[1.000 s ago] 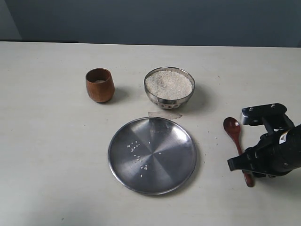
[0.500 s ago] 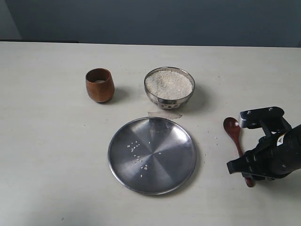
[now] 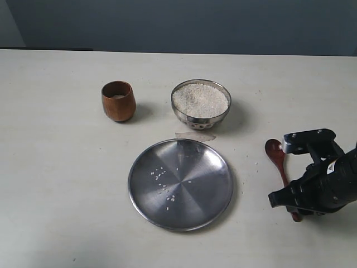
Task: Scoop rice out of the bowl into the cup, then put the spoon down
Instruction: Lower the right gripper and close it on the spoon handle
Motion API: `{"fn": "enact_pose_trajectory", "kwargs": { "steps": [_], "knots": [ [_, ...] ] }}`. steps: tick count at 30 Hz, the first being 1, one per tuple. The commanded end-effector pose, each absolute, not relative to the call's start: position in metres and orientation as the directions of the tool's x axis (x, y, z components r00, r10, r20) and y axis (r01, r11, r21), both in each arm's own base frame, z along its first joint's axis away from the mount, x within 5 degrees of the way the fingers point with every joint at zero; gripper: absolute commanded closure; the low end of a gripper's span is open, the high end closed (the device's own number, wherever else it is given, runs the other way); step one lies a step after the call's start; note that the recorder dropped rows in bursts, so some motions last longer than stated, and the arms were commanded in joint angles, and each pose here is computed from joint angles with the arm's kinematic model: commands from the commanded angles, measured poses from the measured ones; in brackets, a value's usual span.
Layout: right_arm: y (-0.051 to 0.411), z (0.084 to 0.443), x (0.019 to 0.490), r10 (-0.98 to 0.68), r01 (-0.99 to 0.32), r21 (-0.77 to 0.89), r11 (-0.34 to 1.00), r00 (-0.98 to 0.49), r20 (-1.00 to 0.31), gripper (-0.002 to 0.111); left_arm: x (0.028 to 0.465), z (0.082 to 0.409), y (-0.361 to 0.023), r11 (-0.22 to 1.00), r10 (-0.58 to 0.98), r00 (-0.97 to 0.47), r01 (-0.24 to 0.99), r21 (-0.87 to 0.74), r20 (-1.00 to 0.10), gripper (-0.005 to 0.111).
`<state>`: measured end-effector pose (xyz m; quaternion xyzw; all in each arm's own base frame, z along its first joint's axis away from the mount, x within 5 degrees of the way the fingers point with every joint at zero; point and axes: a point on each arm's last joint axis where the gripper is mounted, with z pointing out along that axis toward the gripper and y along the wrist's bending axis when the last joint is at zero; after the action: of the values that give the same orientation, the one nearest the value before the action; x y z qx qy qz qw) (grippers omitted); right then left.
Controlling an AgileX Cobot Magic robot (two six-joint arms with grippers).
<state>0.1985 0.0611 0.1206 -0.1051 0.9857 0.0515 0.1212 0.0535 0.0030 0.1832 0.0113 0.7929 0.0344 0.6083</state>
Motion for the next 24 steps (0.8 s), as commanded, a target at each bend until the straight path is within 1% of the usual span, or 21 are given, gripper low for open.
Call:
{"fn": "enact_pose_trajectory", "kwargs": {
  "steps": [1, 4, 8, 14, 16, 19, 20, 24],
  "knots": [
    [0.061, 0.12, 0.201, -0.203, -0.229, 0.067, 0.971, -0.941, -0.271, 0.074, 0.053, 0.182, 0.003, 0.997, 0.064, -0.254, -0.023, 0.072, -0.965, 0.106],
    [0.061, 0.118, 0.202, -0.201, -0.227, 0.064, 0.972, -0.939, -0.278, 0.074, 0.053, 0.182, 0.003, 0.997, 0.064, -0.254, -0.023, 0.072, -0.965, 0.106],
    [0.061, 0.109, 0.202, -0.202, -0.223, 0.062, 0.973, -0.949, -0.241, 0.074, 0.053, 0.182, 0.003, 0.997, 0.064, -0.254, -0.023, 0.072, -0.965, 0.106],
    [0.061, 0.098, 0.204, -0.196, -0.214, 0.06, 0.975, -0.956, -0.218, 0.076, 0.053, 0.182, 0.003, 0.997, 0.064, -0.254, -0.023, 0.072, -0.965, 0.106],
    [0.061, 0.098, 0.204, -0.197, -0.214, 0.06, 0.975, -0.957, -0.214, 0.083, 0.053, 0.182, 0.003, 0.997, 0.064, -0.254, -0.023, 0.072, -0.965, 0.106],
    [0.061, 0.098, 0.203, -0.196, -0.213, 0.062, 0.975, -0.959, -0.204, 0.106, 0.053, 0.182, 0.003, 0.997, 0.064, -0.254, -0.023, 0.072, -0.965, 0.106],
    [0.061, 0.098, 0.202, -0.195, -0.211, 0.062, 0.976, -0.96, -0.203, 0.108, 0.053, 0.182, 0.003, 0.997, 0.064, -0.254, -0.023, 0.072, -0.965, 0.106],
    [0.061, 0.098, 0.202, -0.195, -0.211, 0.062, 0.976, -0.96, -0.2, 0.108, 0.053, 0.182, 0.003, 0.997, 0.064, -0.254, -0.023, 0.072, -0.965, 0.106]
  ]
}}
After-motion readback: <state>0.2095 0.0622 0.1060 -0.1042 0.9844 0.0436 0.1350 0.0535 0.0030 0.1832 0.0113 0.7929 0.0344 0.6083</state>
